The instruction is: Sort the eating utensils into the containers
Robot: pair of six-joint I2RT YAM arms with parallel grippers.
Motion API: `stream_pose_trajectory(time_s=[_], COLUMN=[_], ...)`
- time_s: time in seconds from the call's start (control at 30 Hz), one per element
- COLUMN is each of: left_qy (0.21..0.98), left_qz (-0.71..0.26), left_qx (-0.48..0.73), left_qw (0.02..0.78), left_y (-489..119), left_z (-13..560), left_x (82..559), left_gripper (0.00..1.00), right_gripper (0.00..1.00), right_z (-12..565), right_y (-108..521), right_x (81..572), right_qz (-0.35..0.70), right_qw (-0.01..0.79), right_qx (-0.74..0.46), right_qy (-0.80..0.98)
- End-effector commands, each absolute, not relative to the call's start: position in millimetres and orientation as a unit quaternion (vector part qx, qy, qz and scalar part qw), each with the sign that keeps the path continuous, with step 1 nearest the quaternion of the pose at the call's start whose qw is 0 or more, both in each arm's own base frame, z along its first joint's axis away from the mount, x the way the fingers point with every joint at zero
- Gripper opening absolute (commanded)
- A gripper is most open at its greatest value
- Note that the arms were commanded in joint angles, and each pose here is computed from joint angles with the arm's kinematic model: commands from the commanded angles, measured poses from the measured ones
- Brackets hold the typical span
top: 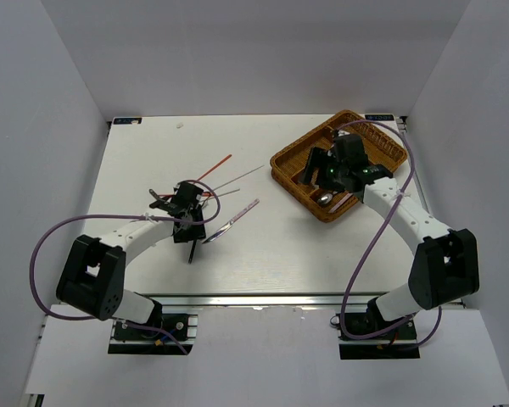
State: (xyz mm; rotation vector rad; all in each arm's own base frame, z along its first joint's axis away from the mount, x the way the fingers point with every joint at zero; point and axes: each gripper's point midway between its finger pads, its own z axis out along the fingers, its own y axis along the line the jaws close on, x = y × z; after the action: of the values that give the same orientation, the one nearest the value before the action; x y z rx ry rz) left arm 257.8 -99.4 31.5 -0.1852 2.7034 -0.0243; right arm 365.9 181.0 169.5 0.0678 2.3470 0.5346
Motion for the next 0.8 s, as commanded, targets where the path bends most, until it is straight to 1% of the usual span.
stream_pose_trajectory(time_s=[0.0, 0.03, 0.1, 0.3, 0.5, 0.63, 0.67, 0.77], left_qy=[0.97, 0.97, 0.969, 0.971, 0.974, 0.975, 0.975, 0.975], left_qz=[0.008, 0.014, 0.02, 0.021, 0.026, 0.039, 0.041, 0.042], left_qx=[-0.078, -0.082, -0.089, -0.095, -0.091, -0.088, -0.088, -0.085], left_qw=[0.231, 0.229, 0.228, 0.217, 0.204, 0.201, 0.2, 0.201], left_y=[-96.0, -93.8, -92.0, -92.4, -94.2, -95.2, -94.8, -95.8], left_z=[40.4, 38.7, 36.2, 26.5, 17.5, 13.1, 11.9, 13.4], left_x=[269.3, 268.6, 268.6, 265.6, 261.6, 257.8, 257.1, 257.5], left_gripper=[0.51, 0.47, 0.44, 0.44, 0.36, 0.26, 0.21, 0.15], right_gripper=[0.82, 0.82, 0.82, 0.81, 0.81, 0.81, 0.81, 0.82], right_z=[187.3, 186.7, 189.6, 193.0, 197.5, 199.5, 200.6, 205.3], right_y=[203.2, 204.9, 213.0, 225.1, 229.4, 231.1, 230.1, 229.0], right_x=[358.4, 356.2, 352.9, 348.6, 345.5, 342.5, 341.9, 339.8], right_qz=[0.25, 0.252, 0.262, 0.268, 0.274, 0.276, 0.276, 0.276], right_qw=[0.38, 0.379, 0.382, 0.381, 0.385, 0.386, 0.388, 0.392], right_qx=[-0.02, -0.022, -0.031, -0.049, -0.053, -0.056, -0.056, -0.057], right_qy=[0.89, 0.89, 0.886, 0.884, 0.88, 0.879, 0.878, 0.876])
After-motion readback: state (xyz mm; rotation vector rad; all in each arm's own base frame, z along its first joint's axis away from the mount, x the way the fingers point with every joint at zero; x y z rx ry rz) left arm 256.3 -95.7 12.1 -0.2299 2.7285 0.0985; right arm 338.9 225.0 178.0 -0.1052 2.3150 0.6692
